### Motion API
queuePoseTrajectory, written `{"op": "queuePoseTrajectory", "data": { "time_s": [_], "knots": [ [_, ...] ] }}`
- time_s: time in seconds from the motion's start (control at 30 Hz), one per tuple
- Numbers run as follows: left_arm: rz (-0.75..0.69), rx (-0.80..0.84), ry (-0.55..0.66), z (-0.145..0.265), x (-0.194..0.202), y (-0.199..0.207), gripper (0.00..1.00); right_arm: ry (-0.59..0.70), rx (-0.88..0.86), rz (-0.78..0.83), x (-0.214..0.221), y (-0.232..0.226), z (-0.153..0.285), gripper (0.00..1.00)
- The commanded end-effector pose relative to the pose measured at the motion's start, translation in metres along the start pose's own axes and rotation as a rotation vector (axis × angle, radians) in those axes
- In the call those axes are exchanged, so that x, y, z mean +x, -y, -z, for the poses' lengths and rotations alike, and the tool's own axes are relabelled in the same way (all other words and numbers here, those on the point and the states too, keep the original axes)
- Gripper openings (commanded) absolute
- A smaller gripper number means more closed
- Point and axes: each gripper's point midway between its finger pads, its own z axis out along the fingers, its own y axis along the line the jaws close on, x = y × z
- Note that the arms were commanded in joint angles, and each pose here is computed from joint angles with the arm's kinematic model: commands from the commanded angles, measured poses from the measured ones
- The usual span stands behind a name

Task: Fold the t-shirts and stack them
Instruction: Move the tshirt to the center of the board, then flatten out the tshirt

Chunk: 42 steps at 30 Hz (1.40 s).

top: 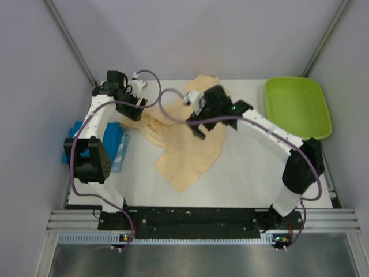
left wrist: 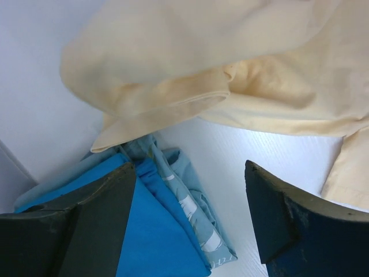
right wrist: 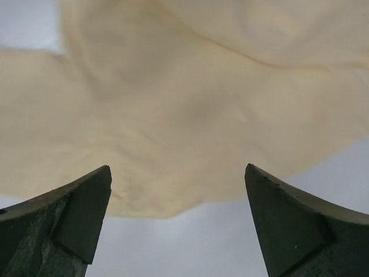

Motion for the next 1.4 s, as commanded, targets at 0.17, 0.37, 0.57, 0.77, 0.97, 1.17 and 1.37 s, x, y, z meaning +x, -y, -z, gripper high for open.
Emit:
{"op": "queuePoseTrajectory", "data": {
  "time_s": [0.17, 0.37, 0.57, 0.77, 0.97, 1.17, 1.37],
  "knots": [
    [0.040, 0.096, 0.008, 0.013, -0.001, 0.018, 0.79, -0.068, -0.688, 0.529, 0.072, -0.247, 0.004, 0.93],
    [0.042, 0.058, 0.024, 0.018, 0.009, 0.017, 0.79, -0.215, -0.634, 0.589, 0.115, -0.285, -0.030, 0.87],
    [0.071, 0.055, 0.004, 0.018, 0.025, 0.014, 0.79, -0.339, -0.496, 0.557, 0.159, -0.276, -0.062, 0.81],
    [0.058, 0.058, 0.008, 0.018, 0.025, 0.015, 0.79, -0.380, -0.288, 0.480, 0.165, -0.228, -0.054, 0.00],
    [-0.004, 0.218, 0.026, 0.017, 0.021, 0.044, 0.76, -0.419, 0.060, 0.059, 0.165, -0.083, -0.020, 0.00],
    [-0.376, 0.266, -0.121, -0.007, 0.055, 0.116, 0.70, -0.348, 0.337, -0.175, 0.163, 0.012, 0.032, 0.00],
    [-0.550, 0.284, -0.132, -0.019, 0.068, 0.152, 0.70, -0.173, 0.400, -0.356, 0.135, 0.061, 0.078, 0.00]
  ]
}}
